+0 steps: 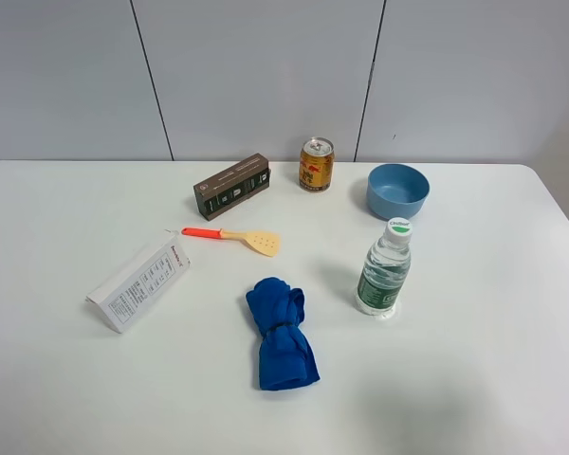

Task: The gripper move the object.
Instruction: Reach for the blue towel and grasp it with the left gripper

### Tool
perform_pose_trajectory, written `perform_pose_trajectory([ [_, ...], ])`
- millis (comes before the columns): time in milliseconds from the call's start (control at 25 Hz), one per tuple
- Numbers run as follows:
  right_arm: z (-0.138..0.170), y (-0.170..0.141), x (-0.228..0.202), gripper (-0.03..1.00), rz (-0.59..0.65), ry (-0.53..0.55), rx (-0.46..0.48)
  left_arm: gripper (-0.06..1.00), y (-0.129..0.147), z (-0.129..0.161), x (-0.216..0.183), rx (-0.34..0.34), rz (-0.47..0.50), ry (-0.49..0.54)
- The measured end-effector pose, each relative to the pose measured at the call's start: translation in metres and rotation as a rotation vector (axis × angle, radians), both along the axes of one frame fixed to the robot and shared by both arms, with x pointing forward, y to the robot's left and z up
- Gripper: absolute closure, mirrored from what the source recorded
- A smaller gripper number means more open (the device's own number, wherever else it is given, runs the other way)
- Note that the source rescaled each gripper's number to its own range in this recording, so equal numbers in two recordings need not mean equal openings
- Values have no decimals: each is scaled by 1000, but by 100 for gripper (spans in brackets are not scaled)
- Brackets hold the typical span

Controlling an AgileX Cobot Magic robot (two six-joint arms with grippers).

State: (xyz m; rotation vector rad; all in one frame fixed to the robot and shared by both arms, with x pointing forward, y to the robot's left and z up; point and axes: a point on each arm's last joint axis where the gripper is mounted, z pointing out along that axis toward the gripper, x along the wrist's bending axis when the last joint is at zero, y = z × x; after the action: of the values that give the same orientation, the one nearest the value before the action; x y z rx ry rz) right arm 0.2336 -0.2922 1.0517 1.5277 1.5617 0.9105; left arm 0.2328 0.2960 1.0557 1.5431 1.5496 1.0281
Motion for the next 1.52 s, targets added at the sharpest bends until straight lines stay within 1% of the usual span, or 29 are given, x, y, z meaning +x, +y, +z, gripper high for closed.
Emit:
perform_pose_trajectory([
  [40, 0, 0, 0, -3, 0, 0, 0, 8, 0, 0, 0, 0, 0, 0],
  [1240, 0, 0, 0, -3, 0, 0, 0, 8, 0, 0, 0, -2, -2, 0],
  [1320, 0, 0, 0, -3, 0, 0, 0, 8, -1, 0, 1, -15, -11, 1],
  [1400, 0, 0, 0, -3, 0, 0, 0, 8, -3, 1, 4, -42, -27, 21],
  [1520, 0, 0, 0, -3, 0, 0, 0, 8, -6, 12, 12, -80, -49, 54],
])
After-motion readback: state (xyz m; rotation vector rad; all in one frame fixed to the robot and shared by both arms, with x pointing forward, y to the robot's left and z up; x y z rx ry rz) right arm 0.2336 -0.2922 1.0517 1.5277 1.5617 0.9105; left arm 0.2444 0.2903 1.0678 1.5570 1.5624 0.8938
